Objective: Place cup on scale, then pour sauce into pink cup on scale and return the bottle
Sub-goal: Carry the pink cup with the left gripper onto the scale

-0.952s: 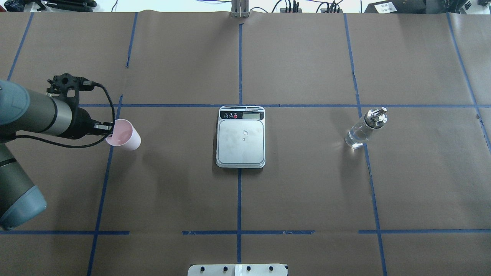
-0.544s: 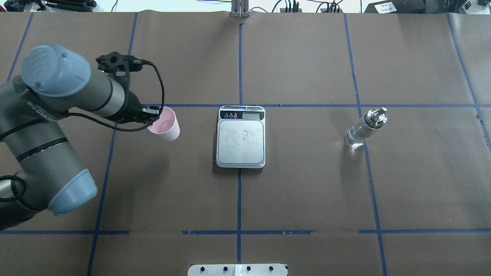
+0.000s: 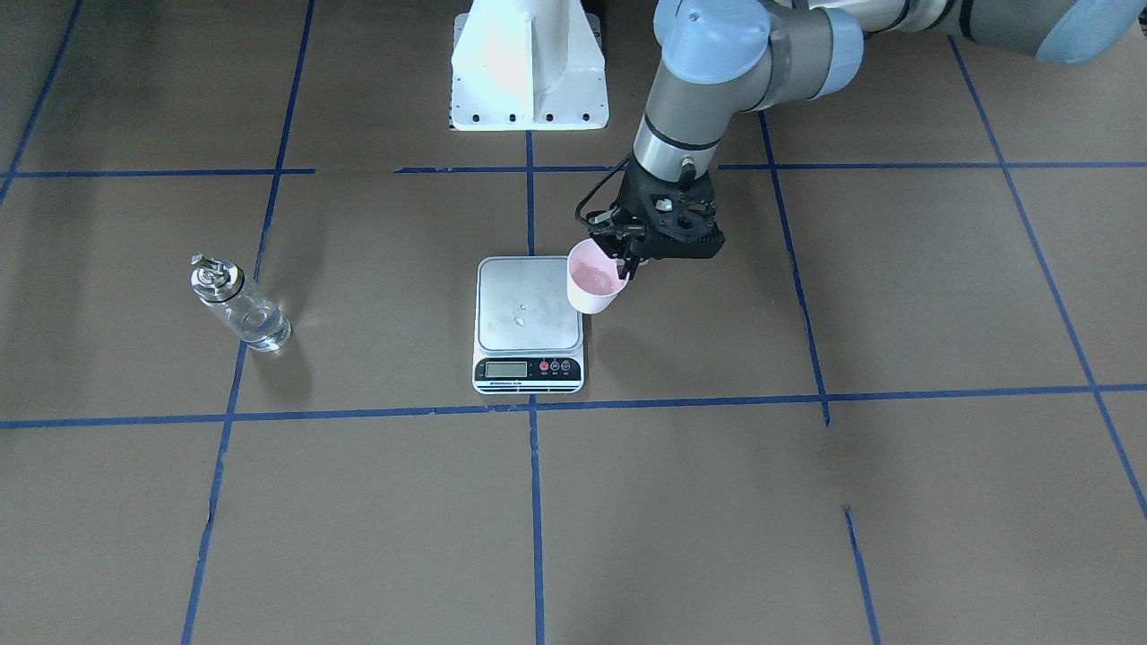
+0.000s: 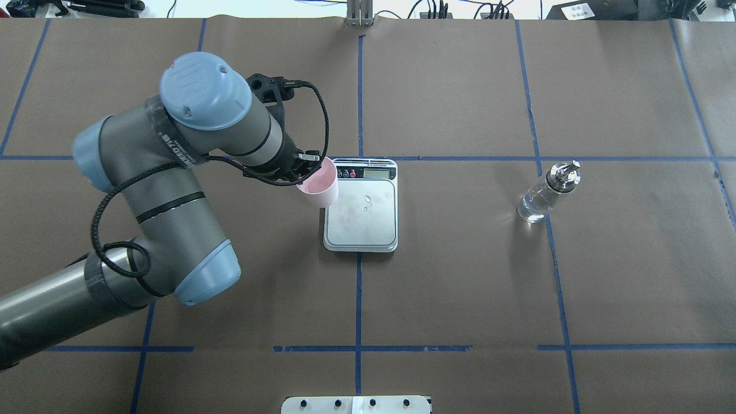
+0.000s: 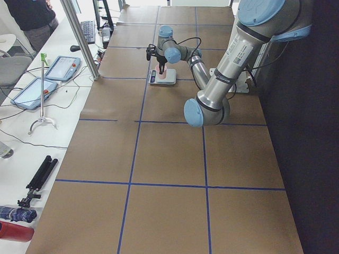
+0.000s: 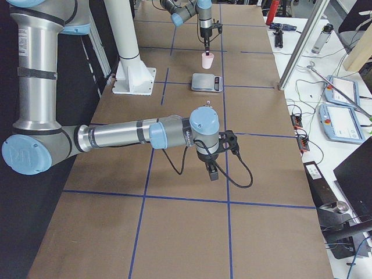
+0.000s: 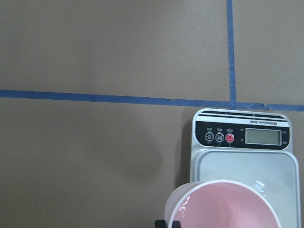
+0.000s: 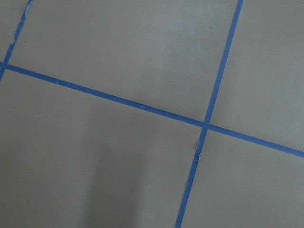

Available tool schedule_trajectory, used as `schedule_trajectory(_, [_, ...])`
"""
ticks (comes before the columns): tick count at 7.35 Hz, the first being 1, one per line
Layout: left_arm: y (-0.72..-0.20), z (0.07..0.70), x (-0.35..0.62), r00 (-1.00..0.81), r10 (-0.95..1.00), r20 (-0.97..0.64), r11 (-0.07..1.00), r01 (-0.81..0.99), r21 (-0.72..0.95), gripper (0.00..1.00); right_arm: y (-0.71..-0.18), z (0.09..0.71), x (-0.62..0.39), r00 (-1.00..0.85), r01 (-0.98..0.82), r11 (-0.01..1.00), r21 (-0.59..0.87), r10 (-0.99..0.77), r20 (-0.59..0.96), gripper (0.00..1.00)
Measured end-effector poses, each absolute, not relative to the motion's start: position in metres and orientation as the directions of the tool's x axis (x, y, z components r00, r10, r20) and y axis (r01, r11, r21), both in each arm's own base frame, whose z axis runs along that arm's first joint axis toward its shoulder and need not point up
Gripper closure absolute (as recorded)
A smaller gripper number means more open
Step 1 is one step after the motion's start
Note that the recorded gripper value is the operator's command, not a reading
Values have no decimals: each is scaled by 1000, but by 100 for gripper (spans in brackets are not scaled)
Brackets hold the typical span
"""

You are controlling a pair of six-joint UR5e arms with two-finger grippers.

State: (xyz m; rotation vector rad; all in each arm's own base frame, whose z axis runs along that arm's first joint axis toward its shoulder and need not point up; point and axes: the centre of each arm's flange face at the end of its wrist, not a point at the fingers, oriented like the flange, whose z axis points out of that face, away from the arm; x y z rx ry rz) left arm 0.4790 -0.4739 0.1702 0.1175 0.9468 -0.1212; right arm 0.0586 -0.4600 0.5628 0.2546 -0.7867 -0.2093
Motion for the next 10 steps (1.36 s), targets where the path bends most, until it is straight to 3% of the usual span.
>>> schedule_trajectory(8, [-499,163,535,566,-82,-821,986,168,17,100,-462,561,59,688,90,948,305,-281,669,0])
schedule_trajectory(10, [-496,161,537,564,-78,-822,986,164,18,58,-462,560,59,688,90,948,305,-281,669,0])
